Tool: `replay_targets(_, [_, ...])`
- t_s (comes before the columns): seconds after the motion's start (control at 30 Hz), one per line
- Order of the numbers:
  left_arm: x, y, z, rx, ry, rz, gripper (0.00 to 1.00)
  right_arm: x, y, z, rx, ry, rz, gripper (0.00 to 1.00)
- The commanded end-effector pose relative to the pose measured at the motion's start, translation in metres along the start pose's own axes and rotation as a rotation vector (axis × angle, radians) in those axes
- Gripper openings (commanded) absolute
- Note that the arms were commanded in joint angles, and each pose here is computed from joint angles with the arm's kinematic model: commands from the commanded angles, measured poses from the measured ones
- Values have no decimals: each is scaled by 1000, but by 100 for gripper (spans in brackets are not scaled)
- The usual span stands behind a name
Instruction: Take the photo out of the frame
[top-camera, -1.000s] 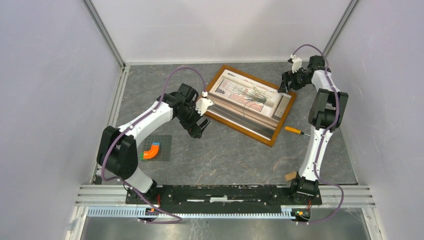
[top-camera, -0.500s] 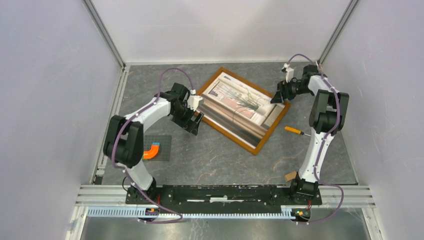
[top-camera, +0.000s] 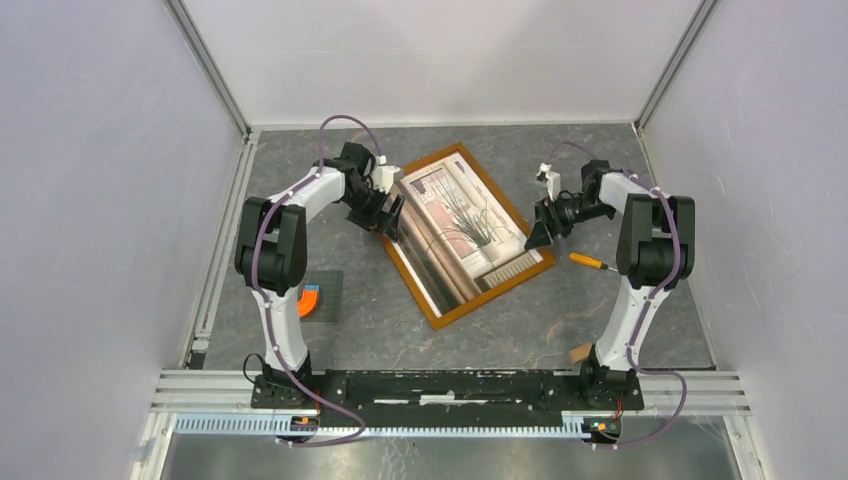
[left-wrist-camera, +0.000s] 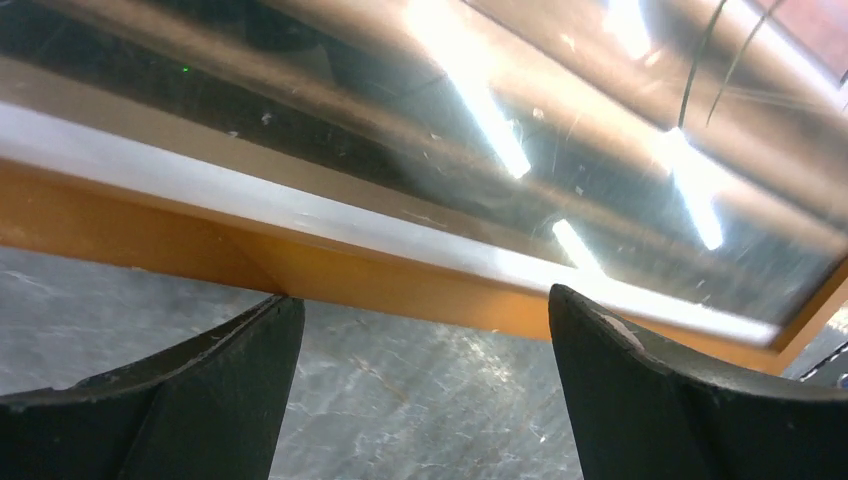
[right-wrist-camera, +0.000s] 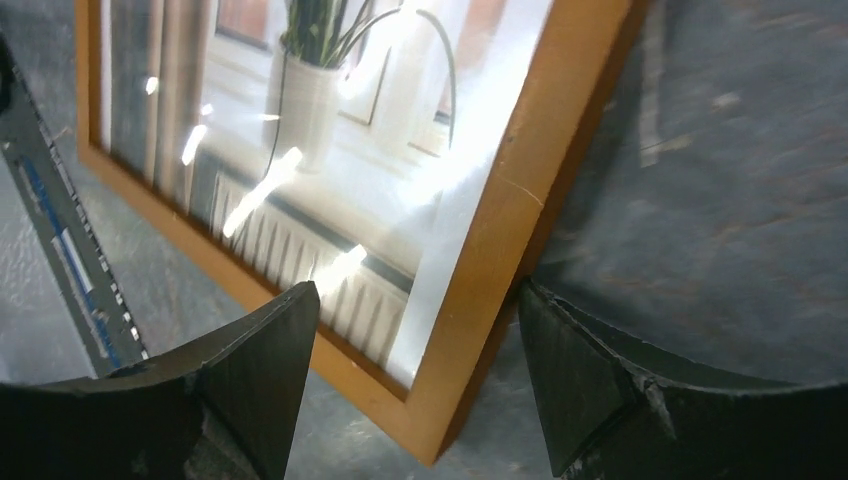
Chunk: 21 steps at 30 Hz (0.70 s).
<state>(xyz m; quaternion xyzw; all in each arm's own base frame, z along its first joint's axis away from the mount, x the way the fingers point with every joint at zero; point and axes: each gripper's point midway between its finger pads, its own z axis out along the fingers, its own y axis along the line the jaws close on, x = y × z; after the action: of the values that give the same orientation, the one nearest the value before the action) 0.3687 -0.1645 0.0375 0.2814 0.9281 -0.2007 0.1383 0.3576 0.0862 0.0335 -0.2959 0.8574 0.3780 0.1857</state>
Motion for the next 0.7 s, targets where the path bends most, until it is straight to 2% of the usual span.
replay_targets(0.0, [-51, -11, -2, 127, -107, 33, 96, 47, 49, 19, -117, 118, 54, 79])
replay_targets(0.2, [-74, -5, 10, 155, -116, 4, 96, 71, 87, 26, -166, 147, 48, 79])
replay_targets(0.33, [-89, -3, 6, 140, -150, -3, 96, 66, 91, 23, -130, 135, 19, 79])
replay_targets(0.43, [-100, -8, -24, 96, -208, 53, 96, 39, 85, 7, -51, 93, -43, 79])
replay_targets(0.53, [-101, -22, -68, 47, -291, 147, 98, 0, 81, -18, 98, -4, -157, 81])
replay_targets(0.67, [-70, -54, -101, -38, -310, 332, 100, -49, 85, -59, 310, -179, -318, 88])
